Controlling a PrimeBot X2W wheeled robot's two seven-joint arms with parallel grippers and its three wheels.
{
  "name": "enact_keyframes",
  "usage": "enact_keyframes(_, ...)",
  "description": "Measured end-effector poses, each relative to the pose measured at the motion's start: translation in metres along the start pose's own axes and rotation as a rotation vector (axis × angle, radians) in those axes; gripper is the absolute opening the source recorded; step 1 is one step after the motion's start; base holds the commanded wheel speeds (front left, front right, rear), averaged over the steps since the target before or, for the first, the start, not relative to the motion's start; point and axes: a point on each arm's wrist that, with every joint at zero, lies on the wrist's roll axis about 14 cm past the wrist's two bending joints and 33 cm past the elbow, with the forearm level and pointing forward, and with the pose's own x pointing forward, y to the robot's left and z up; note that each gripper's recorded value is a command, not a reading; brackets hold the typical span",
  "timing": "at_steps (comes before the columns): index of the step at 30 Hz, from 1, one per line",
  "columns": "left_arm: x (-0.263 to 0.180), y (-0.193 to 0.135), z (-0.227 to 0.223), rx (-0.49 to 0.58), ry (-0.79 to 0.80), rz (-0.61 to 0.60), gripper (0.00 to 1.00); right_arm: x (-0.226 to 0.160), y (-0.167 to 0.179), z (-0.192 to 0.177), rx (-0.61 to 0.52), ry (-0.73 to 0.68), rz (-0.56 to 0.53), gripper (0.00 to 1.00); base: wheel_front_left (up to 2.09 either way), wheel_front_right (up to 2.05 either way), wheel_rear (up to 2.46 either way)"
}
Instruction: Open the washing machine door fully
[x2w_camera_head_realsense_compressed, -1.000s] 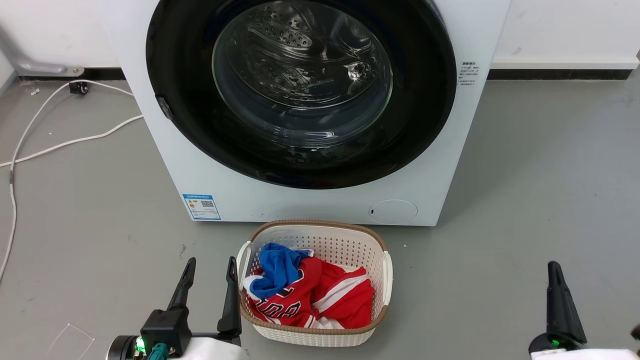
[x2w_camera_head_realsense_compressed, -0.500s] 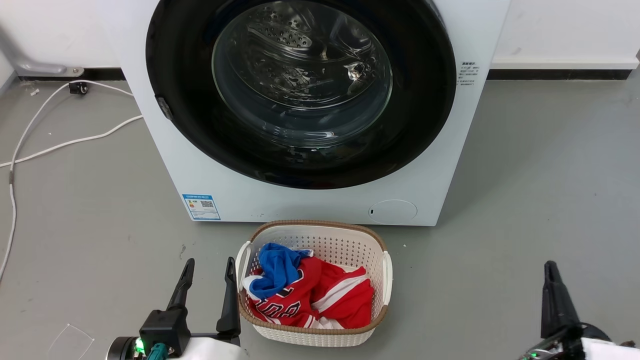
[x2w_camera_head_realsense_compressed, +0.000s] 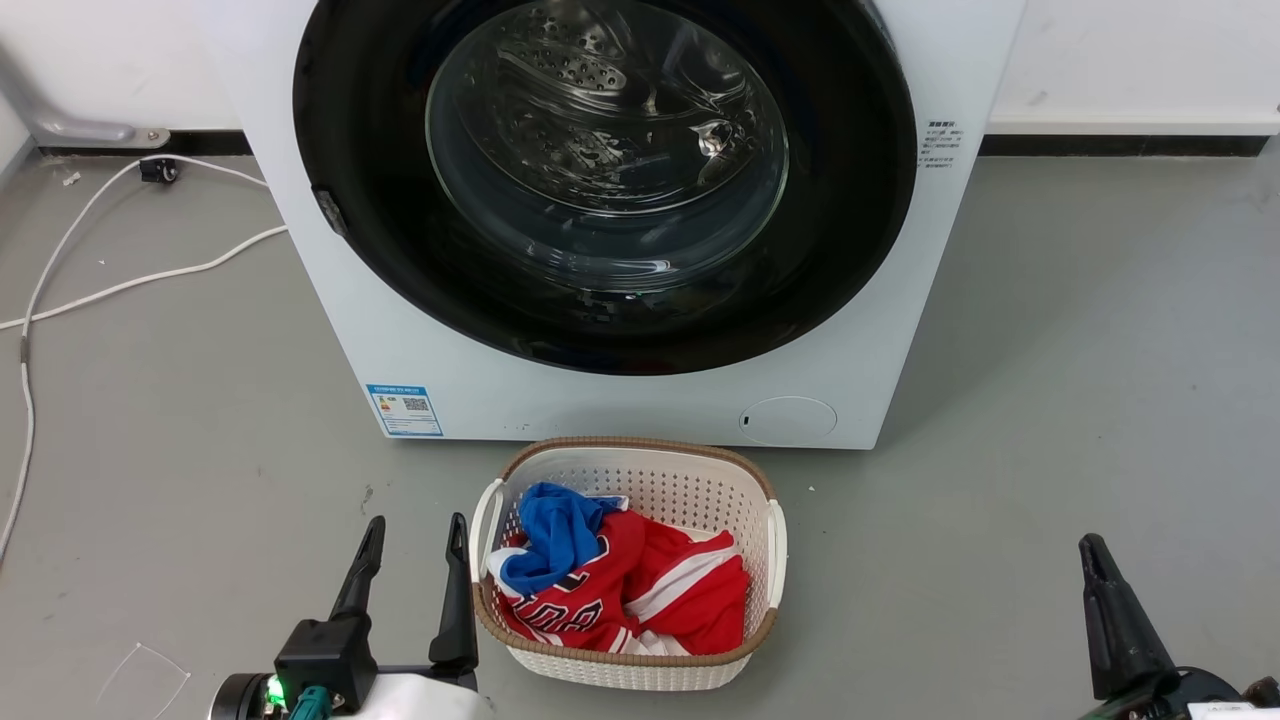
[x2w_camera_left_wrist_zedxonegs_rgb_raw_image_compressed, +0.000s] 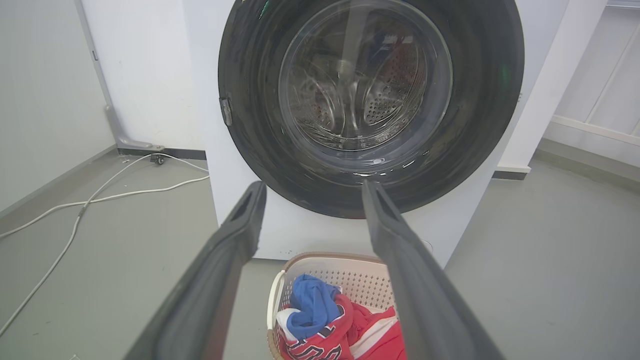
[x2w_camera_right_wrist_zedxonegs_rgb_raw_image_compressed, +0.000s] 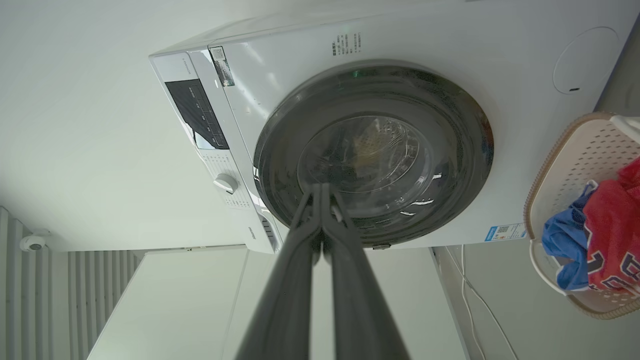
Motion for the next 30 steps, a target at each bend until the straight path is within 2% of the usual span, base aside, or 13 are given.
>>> enact_keyframes(10,0.001,0.001,-0.002,0.001,0.006,0.002,1.00,0.003,-0.006,-0.006,-0.021,0.009,-0.019,0.00,0.00,0.00,0.00)
enact_keyframes(14,0.005,0.002,-0.003,0.009,0.009,0.003,1.00,0.015,0.001,-0.004,-0.039,0.010,0.004,0.00,0.00,0.00,0.00)
enact_keyframes(21,0.026,0.002,-0.001,0.022,-0.006,-0.006,1.00,0.059,0.018,0.017,-0.071,-0.030,0.062,0.00,0.00,0.00,0.00)
enact_keyframes(30,0.068,0.004,-0.012,0.036,-0.005,-0.019,1.00,0.148,0.041,0.044,-0.126,-0.014,0.136,0.00,0.00,0.00,0.00)
